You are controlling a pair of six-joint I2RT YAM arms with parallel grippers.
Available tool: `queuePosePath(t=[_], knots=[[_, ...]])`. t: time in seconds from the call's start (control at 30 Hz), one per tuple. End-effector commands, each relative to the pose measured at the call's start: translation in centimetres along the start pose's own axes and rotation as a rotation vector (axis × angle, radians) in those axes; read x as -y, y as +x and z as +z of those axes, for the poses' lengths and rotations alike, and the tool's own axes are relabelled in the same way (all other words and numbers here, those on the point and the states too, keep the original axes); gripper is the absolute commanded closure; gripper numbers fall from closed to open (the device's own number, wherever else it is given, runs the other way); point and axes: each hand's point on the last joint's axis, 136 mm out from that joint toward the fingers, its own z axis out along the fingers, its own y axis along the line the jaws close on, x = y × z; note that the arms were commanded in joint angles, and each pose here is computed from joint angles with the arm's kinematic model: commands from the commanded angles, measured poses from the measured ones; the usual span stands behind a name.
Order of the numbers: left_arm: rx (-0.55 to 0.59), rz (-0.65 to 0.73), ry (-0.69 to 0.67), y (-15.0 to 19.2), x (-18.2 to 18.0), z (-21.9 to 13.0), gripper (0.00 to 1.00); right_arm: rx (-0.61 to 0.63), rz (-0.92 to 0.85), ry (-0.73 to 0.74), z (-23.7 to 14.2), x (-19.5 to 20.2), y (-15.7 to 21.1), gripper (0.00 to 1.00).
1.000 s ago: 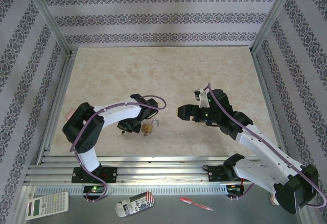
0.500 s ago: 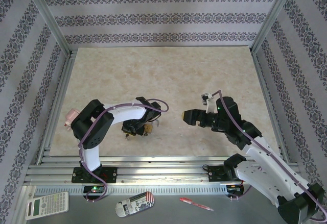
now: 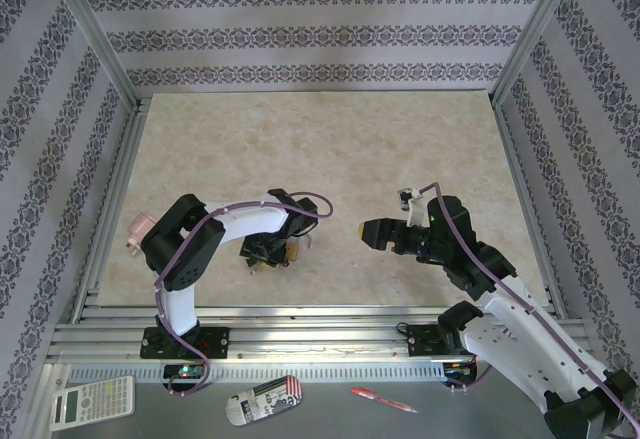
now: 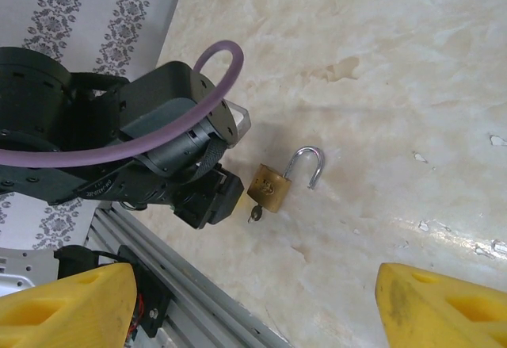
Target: Unlock with the key
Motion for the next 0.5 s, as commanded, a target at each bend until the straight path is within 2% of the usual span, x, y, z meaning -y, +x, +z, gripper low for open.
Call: queuePosePath(t=[0.0,0.2,0.47], knots=[[0.077,-0.018,0.087,-1.43,1.21,-2.34,0.55,0.011,0.016,-0.005,-0.02,0.14,-0.16,0.21],[0.111,-0.028,0.103,-1.75,0.91,-3.15,0.55,0.007,0.023,-0.010,0.21,0.15,-0.17,0.21],[0.100,-0.001,0.091,-1.94,1.27,-2.33,0.56,0.002,0.026,-0.014,0.31,0.20,-0.02,0.20]])
